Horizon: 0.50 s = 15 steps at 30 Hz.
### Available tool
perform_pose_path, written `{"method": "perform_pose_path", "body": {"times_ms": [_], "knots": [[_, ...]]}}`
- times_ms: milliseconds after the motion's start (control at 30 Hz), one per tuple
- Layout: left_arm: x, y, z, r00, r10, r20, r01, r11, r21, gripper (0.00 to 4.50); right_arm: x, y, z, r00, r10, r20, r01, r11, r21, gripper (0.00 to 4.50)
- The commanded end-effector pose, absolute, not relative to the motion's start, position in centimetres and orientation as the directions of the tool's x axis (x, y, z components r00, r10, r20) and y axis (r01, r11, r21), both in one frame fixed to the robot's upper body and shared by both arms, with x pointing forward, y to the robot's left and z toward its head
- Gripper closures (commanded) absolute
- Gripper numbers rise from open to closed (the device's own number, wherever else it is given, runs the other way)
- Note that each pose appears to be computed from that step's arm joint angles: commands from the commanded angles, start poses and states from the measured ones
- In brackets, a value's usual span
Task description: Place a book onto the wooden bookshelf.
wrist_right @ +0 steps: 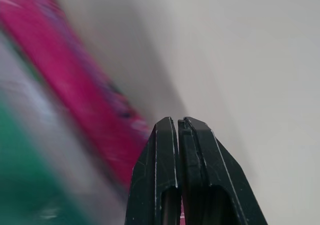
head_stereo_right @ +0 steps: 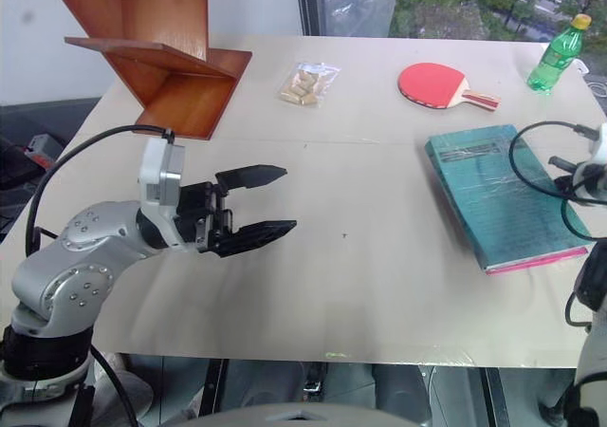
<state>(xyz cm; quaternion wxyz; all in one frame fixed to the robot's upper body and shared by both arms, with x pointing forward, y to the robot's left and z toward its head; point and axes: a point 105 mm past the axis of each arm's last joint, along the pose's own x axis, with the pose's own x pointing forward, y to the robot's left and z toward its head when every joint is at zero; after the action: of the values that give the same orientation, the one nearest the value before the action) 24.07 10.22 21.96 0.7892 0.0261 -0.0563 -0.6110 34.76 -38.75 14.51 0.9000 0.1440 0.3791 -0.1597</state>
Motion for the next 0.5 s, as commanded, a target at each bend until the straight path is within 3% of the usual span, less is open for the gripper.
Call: {"method": "perform_pose_path", "body": {"times_ms": [33,200,500], "knots": [[23.7,10.0,23.0,0.225,-0.971,0.074,0.958,0.235,0.166,0.00,34.2,-38.0,13.3,0.630,-0.135,-0.765,0.347,0.930,0.122,4.31],[23.5,10.4,22.9,0.234,-0.970,0.064,0.957,0.241,0.162,0.00,34.0,-33.4,13.7,0.631,0.079,-0.772,0.169,0.957,0.236,4.31],[23.4,11.5,22.4,0.257,-0.966,0.025,0.955,0.258,0.145,0.00,33.8,-27.0,12.9,0.631,0.254,-0.733,0.019,0.940,0.342,4.31]]}}
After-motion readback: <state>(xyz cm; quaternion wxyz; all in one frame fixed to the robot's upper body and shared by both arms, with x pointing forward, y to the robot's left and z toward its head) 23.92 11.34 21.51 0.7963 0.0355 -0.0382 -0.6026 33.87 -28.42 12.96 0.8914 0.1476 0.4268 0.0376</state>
